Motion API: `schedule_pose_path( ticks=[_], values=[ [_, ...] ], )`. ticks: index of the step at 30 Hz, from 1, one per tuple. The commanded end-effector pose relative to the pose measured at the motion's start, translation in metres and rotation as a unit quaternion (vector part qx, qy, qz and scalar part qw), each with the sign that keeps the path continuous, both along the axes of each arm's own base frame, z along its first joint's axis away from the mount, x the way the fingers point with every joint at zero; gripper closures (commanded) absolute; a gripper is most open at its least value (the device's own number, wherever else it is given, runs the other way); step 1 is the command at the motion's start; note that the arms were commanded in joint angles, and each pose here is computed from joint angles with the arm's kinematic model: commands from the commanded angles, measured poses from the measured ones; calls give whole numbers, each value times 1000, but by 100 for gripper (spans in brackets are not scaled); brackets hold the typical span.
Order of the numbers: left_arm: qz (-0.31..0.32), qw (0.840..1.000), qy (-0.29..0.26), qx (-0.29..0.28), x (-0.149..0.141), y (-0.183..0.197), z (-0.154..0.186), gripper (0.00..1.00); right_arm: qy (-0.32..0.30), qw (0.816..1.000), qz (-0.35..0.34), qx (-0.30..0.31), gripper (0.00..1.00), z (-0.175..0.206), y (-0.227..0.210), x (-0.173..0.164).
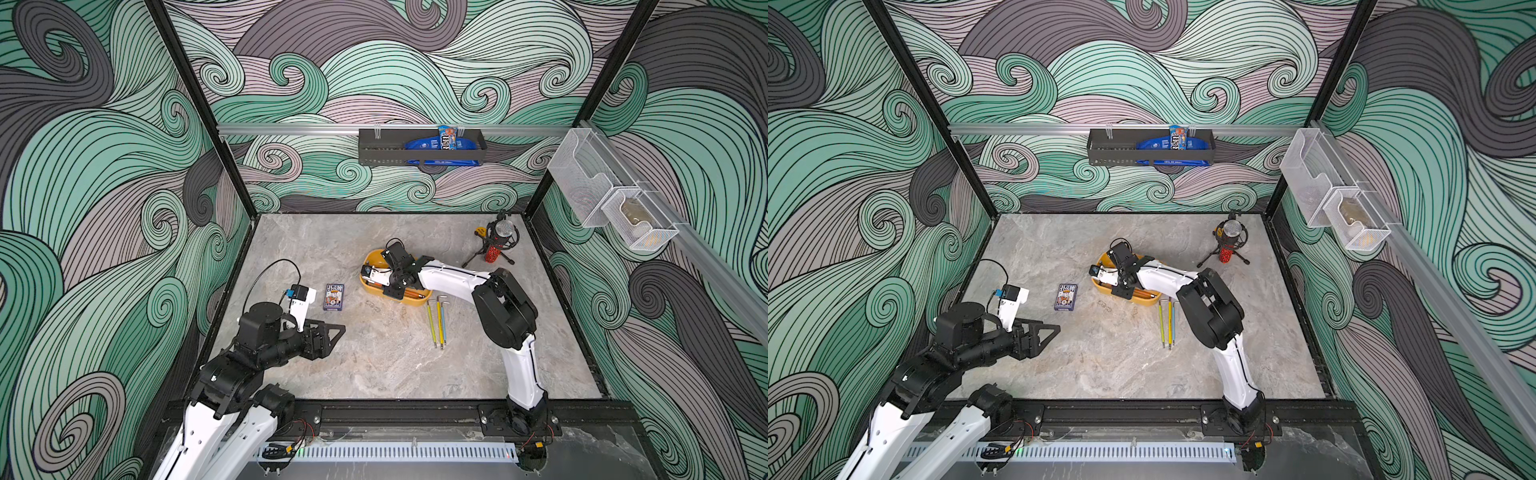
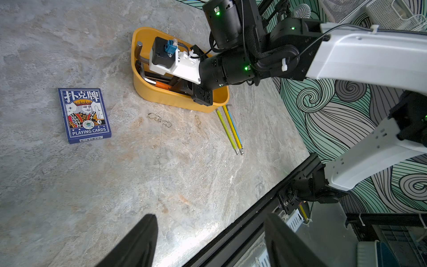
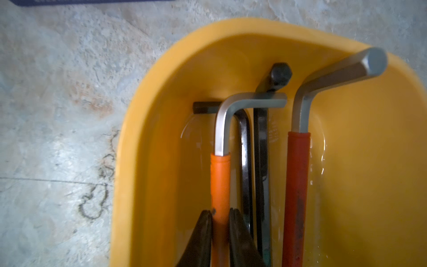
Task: Put the hex key on the desktop into the storage box
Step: Place the Allen key in the storage box.
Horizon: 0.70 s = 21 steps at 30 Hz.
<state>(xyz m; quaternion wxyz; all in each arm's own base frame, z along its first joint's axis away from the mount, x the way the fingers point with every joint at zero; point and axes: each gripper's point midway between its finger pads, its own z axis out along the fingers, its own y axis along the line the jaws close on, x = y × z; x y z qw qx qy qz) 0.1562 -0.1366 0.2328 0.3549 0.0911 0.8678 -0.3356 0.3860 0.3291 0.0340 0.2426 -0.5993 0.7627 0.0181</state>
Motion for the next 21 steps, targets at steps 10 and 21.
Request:
schedule_pose_path(
  ticks=[10,21],
  values=[
    [-5,1000,-13,-7,-2,-1,15,24,32,999,-7,14,70,6,5,-10],
    [-5,1000,-19,-8,2,-3,16,24,-35,988,-105,105,71,102,-2,34]
  ],
)
